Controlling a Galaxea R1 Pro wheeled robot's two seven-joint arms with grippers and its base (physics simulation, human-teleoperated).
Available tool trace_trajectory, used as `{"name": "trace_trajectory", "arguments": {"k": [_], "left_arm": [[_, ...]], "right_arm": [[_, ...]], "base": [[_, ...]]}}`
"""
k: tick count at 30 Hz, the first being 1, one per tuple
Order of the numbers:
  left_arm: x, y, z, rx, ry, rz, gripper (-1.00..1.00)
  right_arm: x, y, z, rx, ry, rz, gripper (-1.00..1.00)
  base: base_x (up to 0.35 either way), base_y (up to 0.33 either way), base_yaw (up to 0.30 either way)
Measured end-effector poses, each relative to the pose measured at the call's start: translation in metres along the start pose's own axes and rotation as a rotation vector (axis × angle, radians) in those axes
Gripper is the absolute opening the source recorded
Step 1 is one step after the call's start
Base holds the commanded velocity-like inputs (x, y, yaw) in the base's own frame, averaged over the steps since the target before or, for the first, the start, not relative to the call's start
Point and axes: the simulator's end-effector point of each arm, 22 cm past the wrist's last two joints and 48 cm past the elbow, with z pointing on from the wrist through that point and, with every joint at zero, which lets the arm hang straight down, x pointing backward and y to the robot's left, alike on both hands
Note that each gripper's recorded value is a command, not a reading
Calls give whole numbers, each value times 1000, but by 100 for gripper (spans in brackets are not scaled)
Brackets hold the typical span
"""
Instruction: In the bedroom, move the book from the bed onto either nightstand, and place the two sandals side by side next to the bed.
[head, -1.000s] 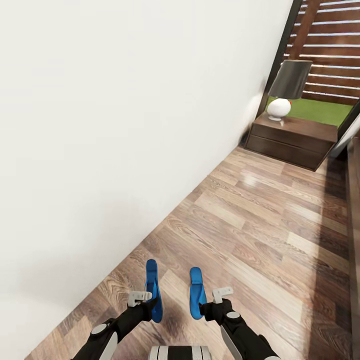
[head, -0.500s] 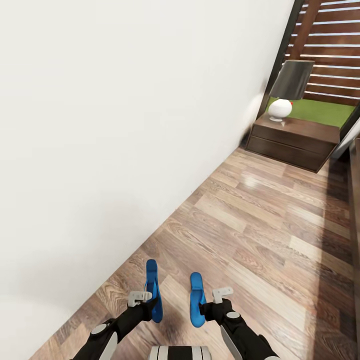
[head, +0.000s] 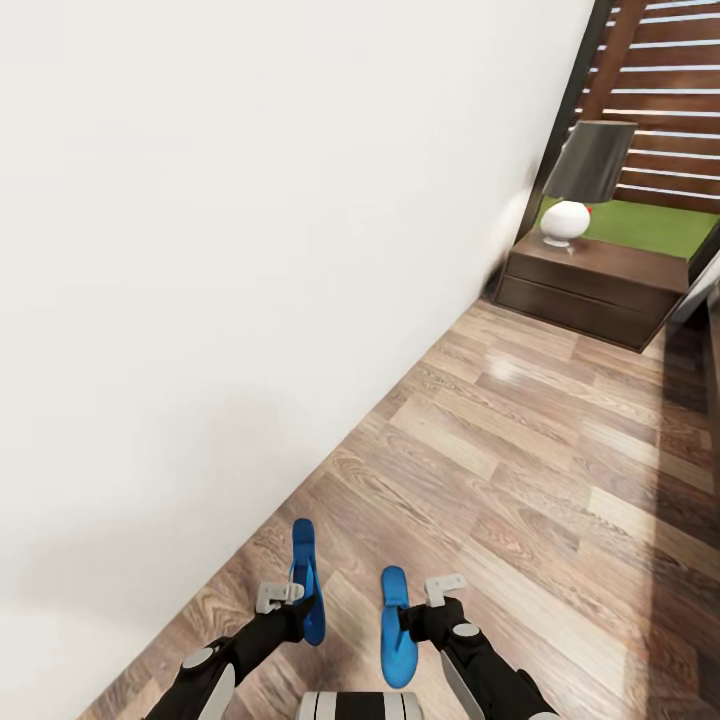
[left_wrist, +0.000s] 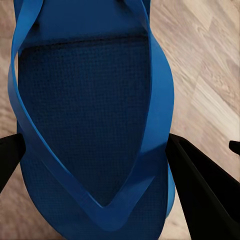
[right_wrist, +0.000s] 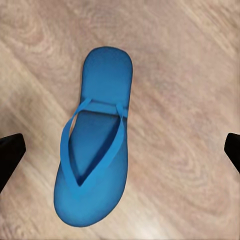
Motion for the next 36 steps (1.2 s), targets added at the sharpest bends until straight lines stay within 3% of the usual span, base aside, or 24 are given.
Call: {"name": "trace_trajectory", "arguments": {"k": [13,36], "left_arm": [[0,1,0,0,0,0,-100],[0,1,0,0,0,-1,-100]], "right_arm": [[0,0,0,0,0,0,100],[-1,-6,0,17,4,-2,100]], "base": [[4,151,0],[0,5,0]]}}
